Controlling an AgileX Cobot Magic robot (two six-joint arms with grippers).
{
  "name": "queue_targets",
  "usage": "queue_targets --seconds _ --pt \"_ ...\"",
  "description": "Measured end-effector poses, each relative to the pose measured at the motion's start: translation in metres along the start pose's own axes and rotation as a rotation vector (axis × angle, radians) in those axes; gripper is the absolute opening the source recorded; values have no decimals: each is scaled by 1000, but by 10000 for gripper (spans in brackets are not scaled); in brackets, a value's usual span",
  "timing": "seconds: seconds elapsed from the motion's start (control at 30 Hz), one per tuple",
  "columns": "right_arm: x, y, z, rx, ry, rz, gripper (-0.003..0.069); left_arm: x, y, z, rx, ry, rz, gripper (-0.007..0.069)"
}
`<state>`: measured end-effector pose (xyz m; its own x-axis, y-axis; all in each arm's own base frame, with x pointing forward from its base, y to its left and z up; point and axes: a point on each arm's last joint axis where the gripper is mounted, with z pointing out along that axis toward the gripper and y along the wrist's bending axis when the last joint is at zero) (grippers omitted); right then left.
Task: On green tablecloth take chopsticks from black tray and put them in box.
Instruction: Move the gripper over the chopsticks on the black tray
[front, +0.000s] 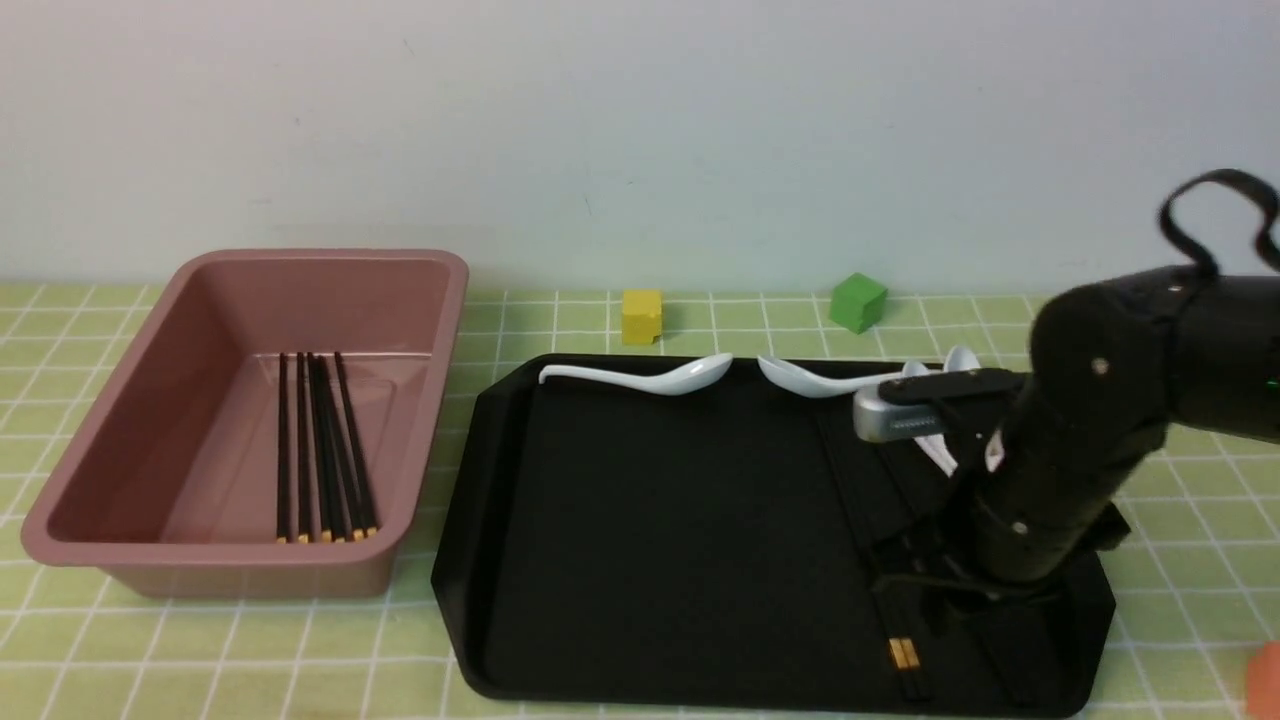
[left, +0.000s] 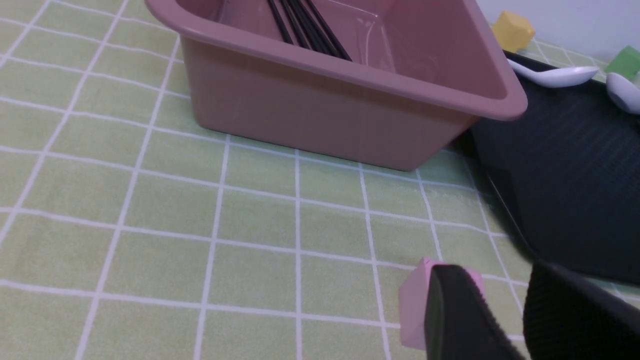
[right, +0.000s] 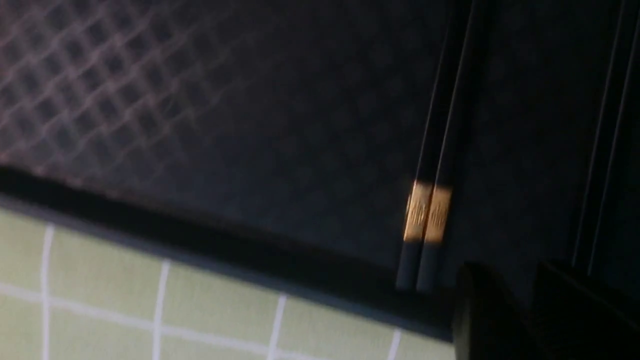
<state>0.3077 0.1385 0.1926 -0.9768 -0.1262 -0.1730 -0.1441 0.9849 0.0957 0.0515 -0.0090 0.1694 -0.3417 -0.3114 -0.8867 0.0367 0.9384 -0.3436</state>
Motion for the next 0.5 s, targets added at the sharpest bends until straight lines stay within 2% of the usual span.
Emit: queue_targets --seconds 0.2,0.33,0.5 --pt "-26 7 20 32 -10 34 369 0 0 0 0 0 -1 231" --pt "-31 8 26 29 -22 36 393 0 0 0 0 0 -1 237" --pt "-31 7 46 39 12 38 372 0 0 0 0 0 -1 237"
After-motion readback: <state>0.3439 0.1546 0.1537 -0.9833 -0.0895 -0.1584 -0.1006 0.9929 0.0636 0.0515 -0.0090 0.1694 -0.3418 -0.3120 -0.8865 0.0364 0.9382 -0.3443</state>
